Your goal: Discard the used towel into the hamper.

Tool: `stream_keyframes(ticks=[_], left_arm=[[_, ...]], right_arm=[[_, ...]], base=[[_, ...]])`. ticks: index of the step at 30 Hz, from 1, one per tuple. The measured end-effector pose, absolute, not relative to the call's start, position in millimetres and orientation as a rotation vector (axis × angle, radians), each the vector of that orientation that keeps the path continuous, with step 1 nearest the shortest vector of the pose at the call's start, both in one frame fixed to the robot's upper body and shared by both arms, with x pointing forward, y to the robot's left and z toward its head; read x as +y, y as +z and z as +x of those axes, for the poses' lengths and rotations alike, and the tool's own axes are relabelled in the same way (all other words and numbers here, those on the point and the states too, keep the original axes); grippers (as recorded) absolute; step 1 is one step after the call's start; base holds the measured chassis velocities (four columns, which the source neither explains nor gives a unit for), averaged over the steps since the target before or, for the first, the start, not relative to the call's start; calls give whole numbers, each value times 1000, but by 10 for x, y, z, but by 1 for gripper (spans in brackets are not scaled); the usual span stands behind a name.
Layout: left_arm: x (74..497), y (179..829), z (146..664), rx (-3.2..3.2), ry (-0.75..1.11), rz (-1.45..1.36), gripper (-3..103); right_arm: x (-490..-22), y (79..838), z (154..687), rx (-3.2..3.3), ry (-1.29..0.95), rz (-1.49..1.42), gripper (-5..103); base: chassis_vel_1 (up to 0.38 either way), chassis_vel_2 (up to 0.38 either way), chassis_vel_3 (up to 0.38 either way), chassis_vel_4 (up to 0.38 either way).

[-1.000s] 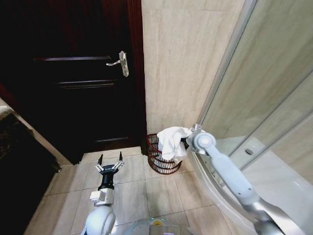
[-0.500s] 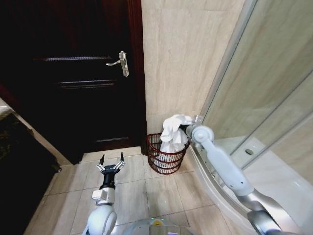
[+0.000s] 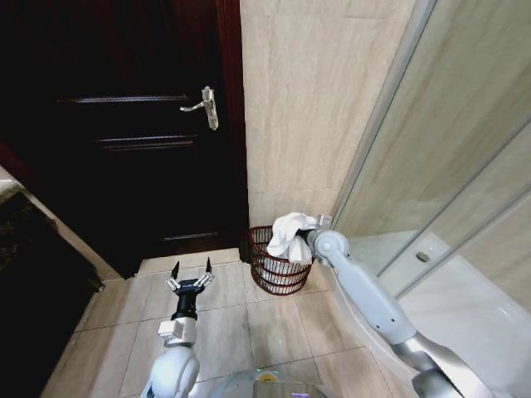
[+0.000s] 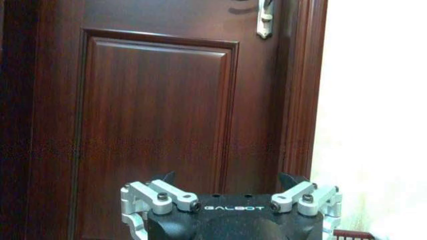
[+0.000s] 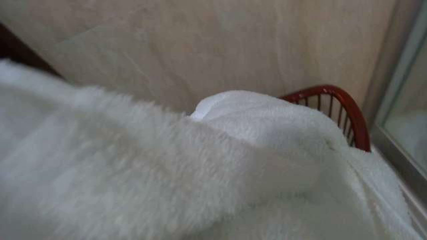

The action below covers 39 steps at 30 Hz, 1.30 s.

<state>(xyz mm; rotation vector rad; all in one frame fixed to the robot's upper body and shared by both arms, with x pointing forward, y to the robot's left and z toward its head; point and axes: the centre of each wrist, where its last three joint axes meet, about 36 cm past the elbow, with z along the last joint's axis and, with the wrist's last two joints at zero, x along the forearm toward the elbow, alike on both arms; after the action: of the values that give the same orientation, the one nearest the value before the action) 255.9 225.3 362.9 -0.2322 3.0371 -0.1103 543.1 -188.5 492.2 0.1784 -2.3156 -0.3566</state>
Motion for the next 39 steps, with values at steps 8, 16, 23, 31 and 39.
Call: stream_keyframes(ticks=[8, 16, 23, 31, 39], left_arm=[[2245, 3636, 2577, 3034, -113, -221, 100], [2224, 3641, 2566, 3035, -119, -209, 100], [2262, 3663, 2567, 3036, -112, -206, 100], [2239, 3664, 2535, 3077, -102, -187, 100], [2246, 3656, 2510, 3083, -99, -182, 100]], right_arm=[[-1999, 5224, 5568, -2257, -438, 152, 40], [-1864, 5335, 5574, -2330, -361, 180, 73], [-1835, 5339, 5453, -2369, -323, 184, 94], [-1935, 5311, 5259, -2405, -295, 191, 100], [-1938, 5319, 5178, -2410, -267, 172, 100]], base=[[0, 0, 0, 0], [0, 0, 0, 0], [0, 0, 0, 0], [0, 0, 0, 0], [0, 0, 0, 0]])
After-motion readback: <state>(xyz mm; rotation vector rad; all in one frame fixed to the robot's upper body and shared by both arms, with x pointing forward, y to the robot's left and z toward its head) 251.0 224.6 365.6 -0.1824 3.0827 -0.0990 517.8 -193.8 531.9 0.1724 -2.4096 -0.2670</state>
